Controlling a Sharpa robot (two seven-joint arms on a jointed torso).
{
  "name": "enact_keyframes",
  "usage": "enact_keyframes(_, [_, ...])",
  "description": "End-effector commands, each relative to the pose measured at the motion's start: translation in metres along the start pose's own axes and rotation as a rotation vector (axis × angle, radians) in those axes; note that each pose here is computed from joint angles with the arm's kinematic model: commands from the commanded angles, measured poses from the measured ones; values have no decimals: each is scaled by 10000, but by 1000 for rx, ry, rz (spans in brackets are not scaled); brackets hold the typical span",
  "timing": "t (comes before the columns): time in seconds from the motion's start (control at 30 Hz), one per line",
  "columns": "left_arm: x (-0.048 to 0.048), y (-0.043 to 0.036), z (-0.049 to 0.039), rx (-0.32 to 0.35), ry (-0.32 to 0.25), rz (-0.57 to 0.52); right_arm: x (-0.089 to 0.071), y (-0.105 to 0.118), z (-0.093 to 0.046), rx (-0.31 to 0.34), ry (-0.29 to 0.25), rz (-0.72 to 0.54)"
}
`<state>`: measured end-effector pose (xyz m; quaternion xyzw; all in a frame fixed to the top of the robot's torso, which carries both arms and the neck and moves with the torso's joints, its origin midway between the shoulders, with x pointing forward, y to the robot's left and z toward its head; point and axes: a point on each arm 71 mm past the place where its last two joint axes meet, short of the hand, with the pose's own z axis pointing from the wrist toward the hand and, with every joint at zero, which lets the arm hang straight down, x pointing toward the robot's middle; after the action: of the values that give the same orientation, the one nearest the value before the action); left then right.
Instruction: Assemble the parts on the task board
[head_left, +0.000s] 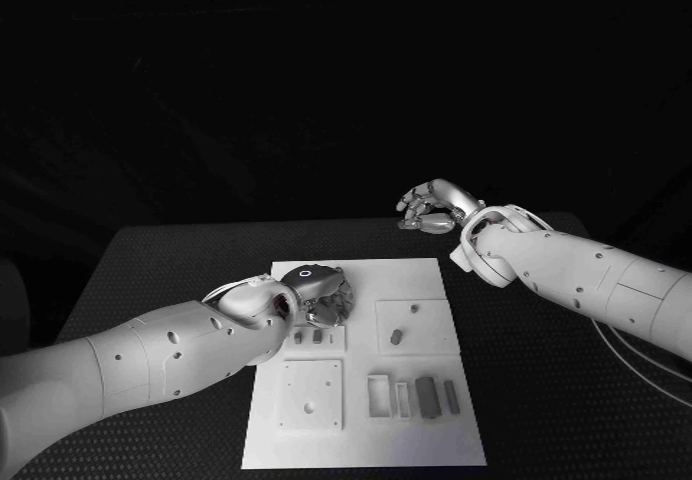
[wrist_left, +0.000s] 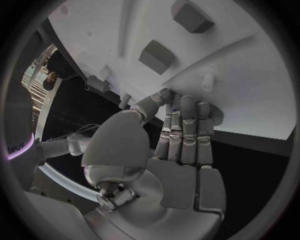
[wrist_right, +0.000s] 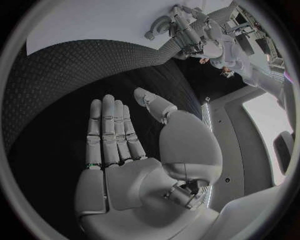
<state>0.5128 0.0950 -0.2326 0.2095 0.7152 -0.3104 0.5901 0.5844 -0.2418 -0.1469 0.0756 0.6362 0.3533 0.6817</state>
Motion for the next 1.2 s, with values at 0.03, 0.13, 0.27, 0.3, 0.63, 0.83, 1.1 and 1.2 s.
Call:
enact_keyframes(0.03, [190, -20, -33, -3, 71, -1, 5, 10, 1, -11, 8, 1])
enact_keyframes(0.13, [178, -15, -45, -2, 52, -13, 2, 6, 1, -10, 7, 1])
enact_keyframes(0.27, [160, -6, -65, 0, 33, -30, 1, 5, 0, -10, 7, 0])
enact_keyframes(0.3, [153, -6, -68, 0, 27, -35, 0, 3, 0, -10, 7, 0])
enact_keyframes(0.63, [0, 16, -109, -9, -44, -99, -11, -12, -5, -7, 5, -2])
enact_keyframes(0.83, [-98, 27, -127, -14, -71, -132, -16, -18, -8, -6, 4, -2])
enact_keyframes(1.1, [-159, 90, -212, -31, -71, -152, -28, -32, -16, -3, 3, -4])
enact_keyframes(1.2, [-157, 116, -254, -37, -60, -156, -28, -32, -17, -3, 3, -3])
